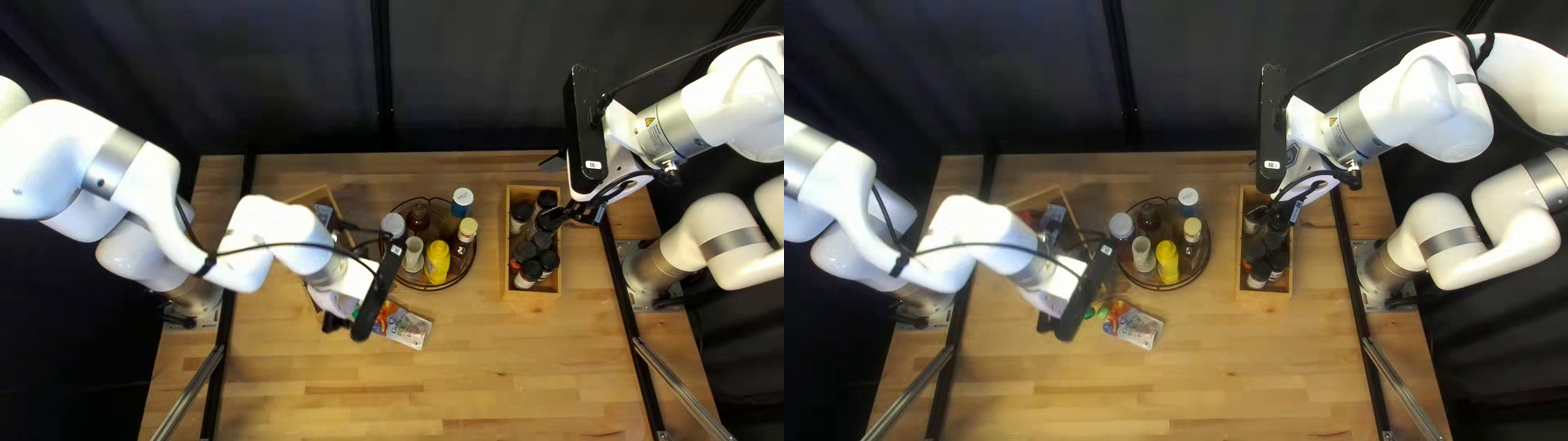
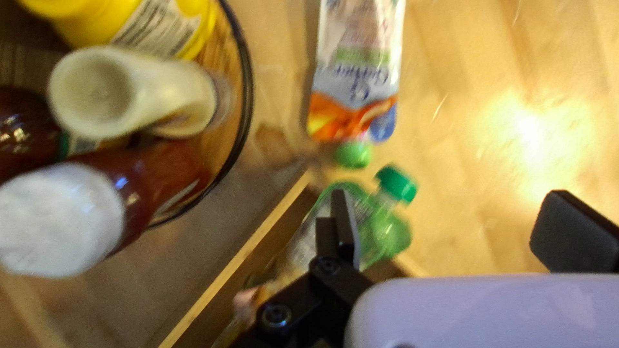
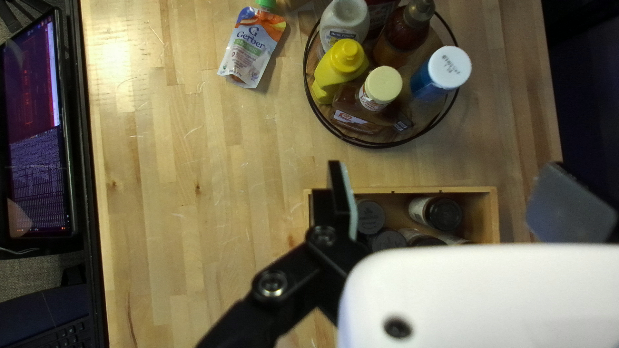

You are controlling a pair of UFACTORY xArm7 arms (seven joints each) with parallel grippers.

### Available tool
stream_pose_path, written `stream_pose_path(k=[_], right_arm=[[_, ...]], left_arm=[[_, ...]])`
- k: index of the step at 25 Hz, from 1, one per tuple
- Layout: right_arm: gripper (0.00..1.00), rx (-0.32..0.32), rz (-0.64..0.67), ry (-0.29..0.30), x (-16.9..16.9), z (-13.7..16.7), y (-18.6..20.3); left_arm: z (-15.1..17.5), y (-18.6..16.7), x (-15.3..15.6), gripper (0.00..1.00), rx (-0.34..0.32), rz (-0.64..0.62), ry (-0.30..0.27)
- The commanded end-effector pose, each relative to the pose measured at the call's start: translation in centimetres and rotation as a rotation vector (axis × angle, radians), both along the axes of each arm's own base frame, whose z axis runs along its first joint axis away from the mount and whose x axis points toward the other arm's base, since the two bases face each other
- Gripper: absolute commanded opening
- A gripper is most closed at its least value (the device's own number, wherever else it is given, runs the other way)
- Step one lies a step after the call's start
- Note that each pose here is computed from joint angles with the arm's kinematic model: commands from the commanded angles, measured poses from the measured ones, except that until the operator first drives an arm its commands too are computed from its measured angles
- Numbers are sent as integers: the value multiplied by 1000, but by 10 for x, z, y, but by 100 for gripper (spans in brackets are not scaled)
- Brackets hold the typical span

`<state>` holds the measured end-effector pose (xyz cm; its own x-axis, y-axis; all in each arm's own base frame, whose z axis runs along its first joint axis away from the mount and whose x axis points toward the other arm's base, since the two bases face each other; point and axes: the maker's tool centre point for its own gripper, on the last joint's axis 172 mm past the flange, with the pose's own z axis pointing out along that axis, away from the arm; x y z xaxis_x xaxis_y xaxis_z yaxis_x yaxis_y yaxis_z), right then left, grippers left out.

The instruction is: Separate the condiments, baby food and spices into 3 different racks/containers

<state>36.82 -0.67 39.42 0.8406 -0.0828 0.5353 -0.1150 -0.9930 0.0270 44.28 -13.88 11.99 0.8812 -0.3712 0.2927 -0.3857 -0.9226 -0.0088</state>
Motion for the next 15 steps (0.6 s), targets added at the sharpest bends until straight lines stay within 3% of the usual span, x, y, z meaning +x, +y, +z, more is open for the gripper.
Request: stream_pose_path(k=[1, 15], right_arm=[[100, 0, 0, 0, 0, 0, 0], [100, 0, 0, 0, 0, 0, 0]], left_arm=[[-18, -14, 34, 100, -3, -14, 5], [-77, -2, 72, 100, 33, -25, 65]])
